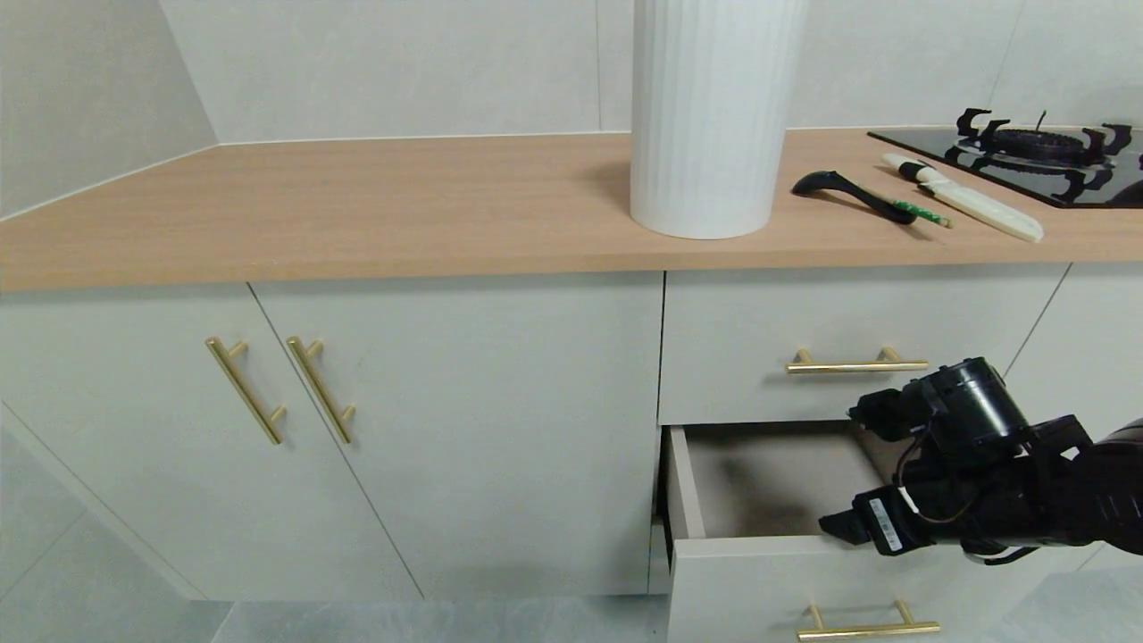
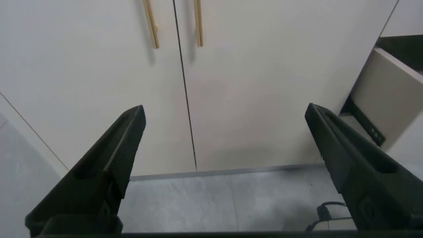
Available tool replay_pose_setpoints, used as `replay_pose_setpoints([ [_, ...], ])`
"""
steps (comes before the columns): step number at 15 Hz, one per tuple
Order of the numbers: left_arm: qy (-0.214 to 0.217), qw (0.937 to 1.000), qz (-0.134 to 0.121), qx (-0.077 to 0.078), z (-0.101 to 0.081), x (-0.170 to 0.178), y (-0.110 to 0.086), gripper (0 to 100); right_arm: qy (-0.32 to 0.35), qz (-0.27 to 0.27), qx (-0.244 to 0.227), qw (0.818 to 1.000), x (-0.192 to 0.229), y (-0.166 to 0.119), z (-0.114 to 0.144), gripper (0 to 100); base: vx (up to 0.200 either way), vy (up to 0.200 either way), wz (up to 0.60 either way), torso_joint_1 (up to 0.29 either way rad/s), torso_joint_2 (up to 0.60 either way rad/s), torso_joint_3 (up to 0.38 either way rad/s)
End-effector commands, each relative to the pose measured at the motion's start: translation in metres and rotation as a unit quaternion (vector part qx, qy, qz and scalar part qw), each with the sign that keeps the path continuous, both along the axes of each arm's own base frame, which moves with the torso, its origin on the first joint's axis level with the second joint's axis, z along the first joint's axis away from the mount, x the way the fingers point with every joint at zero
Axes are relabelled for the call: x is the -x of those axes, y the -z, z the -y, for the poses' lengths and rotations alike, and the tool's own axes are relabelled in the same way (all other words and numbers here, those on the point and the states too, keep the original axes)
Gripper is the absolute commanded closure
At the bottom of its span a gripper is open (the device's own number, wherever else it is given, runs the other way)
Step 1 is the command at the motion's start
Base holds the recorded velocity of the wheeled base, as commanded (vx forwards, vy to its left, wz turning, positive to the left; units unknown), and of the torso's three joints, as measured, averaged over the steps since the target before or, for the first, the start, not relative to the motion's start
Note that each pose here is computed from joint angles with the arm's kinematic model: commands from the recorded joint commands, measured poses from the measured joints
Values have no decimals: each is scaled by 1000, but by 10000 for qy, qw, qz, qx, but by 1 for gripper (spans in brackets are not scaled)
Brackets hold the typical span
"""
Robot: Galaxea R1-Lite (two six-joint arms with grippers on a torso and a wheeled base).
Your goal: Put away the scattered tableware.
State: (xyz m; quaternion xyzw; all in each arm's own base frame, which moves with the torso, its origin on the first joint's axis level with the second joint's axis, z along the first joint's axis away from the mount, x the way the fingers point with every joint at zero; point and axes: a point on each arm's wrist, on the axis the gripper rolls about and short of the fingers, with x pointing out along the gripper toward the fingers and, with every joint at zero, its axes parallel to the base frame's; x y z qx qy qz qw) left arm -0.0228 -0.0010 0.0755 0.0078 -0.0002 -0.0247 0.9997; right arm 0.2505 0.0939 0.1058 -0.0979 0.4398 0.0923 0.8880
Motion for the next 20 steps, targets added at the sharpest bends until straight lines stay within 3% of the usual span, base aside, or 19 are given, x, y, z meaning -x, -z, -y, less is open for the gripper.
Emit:
replay_pose_setpoints([
  [1,-1,10000,-8,1,0,0,0,0,-60,-100,61,9999,4,-1,0,0,0,0,0,0,0,0],
  [7,-1,10000,-8,1,0,0,0,0,-407,-450,327,9976,24,-9,-2,0,0,0,0,0,0,0],
  [11,-1,10000,-8,1,0,0,0,0,-686,-968,567,9913,45,-20,-7,0,0,0,0,0,0,0],
  [20,-1,10000,-8,1,0,0,0,0,-1141,-1444,1005,9778,59,-14,-5,0,0,0,0,0,0,0],
])
